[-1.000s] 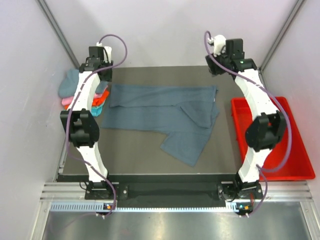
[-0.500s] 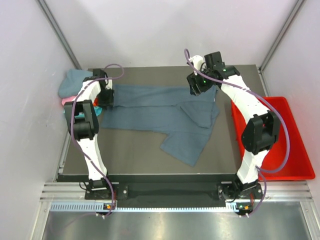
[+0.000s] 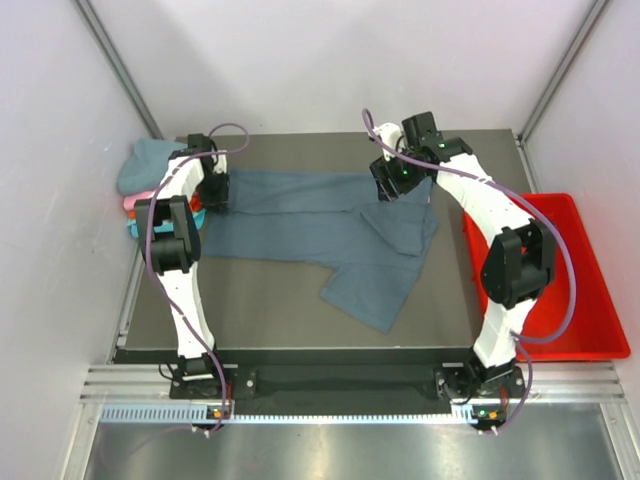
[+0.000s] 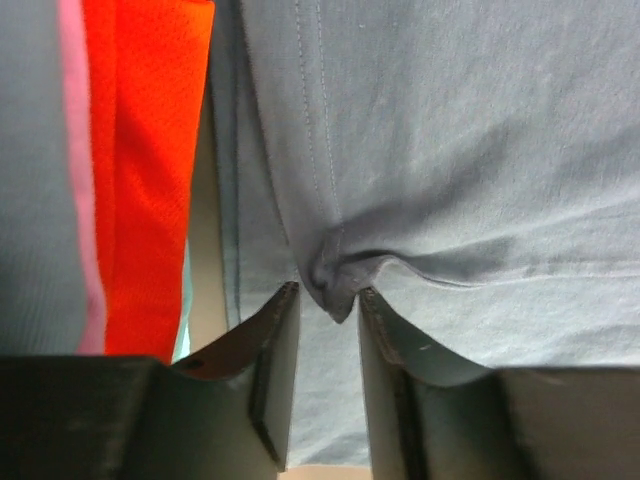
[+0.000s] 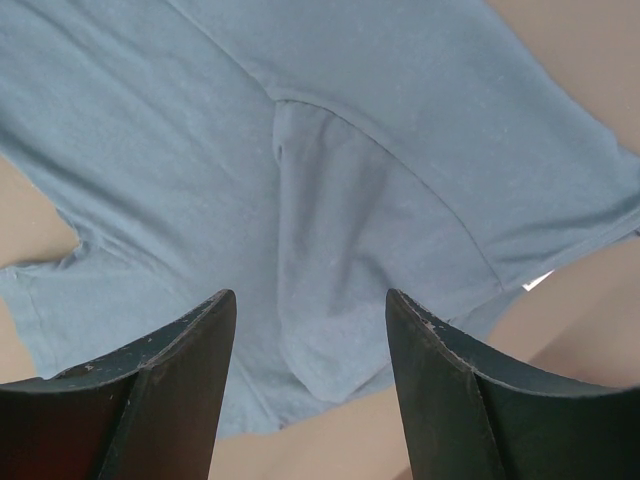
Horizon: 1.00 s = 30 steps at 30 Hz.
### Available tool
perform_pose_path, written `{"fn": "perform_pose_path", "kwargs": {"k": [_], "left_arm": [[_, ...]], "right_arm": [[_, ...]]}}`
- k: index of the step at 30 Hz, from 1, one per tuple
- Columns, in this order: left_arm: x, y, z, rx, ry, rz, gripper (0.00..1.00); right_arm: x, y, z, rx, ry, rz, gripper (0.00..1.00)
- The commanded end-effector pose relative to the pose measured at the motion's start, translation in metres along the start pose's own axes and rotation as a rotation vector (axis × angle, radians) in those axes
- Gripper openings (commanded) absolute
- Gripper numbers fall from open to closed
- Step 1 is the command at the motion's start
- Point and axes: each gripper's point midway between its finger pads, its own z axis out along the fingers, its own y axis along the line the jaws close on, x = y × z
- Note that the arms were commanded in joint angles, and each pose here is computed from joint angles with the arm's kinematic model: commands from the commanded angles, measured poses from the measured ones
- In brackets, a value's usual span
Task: Fold and stack the t-shirts
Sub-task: Fold the tshirt
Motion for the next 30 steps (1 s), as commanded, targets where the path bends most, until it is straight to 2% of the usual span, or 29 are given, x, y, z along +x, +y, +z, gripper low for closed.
{"fn": "perform_pose_path", "kwargs": {"k": [1, 4, 5, 7, 15, 19, 21, 24, 30], "left_arm": [[-0.015, -0.002, -0.001, 0.017, -0.039, -0.013, 0.33], [-0.016, 0.0, 0.003, 0.018, -0.041, -0.014, 0.2], [-0.018, 0.003, 0.002, 0.016, -0.047, -0.018, 0.11], [-0.022, 0.006, -0.002, 0.014, -0.058, -0.021, 0.01], [-0.041, 0.027, -0.04, -0.065, -0.145, 0.04, 0.0], [-0.027, 0.02, -0.029, -0.024, -0.084, 0.039, 0.0], [-0.011, 0.018, -0.019, -0.011, -0.013, 0.019, 0.01], [0.0, 0.017, -0.014, -0.007, 0.034, 0.001, 0.07], [0.005, 0.015, -0.014, 0.004, 0.033, 0.01, 0.09]], "right_arm": [[-0.011, 0.002, 0.001, 0.006, -0.024, -0.032, 0.62], [-0.013, 0.003, 0.004, 0.013, -0.022, -0.041, 0.62], [-0.013, 0.004, 0.005, 0.013, -0.021, -0.044, 0.62], [-0.013, 0.005, 0.006, 0.016, -0.018, -0.048, 0.62], [-0.002, 0.023, 0.007, -0.022, 0.01, -0.075, 0.62], [0.033, 0.035, 0.025, -0.091, 0.108, -0.079, 0.62], [0.059, 0.046, 0.039, -0.145, 0.209, -0.073, 0.62], [0.079, 0.045, 0.055, -0.113, 0.28, -0.07, 0.61], [0.08, 0.033, 0.064, -0.031, 0.308, -0.149, 0.6]]}}
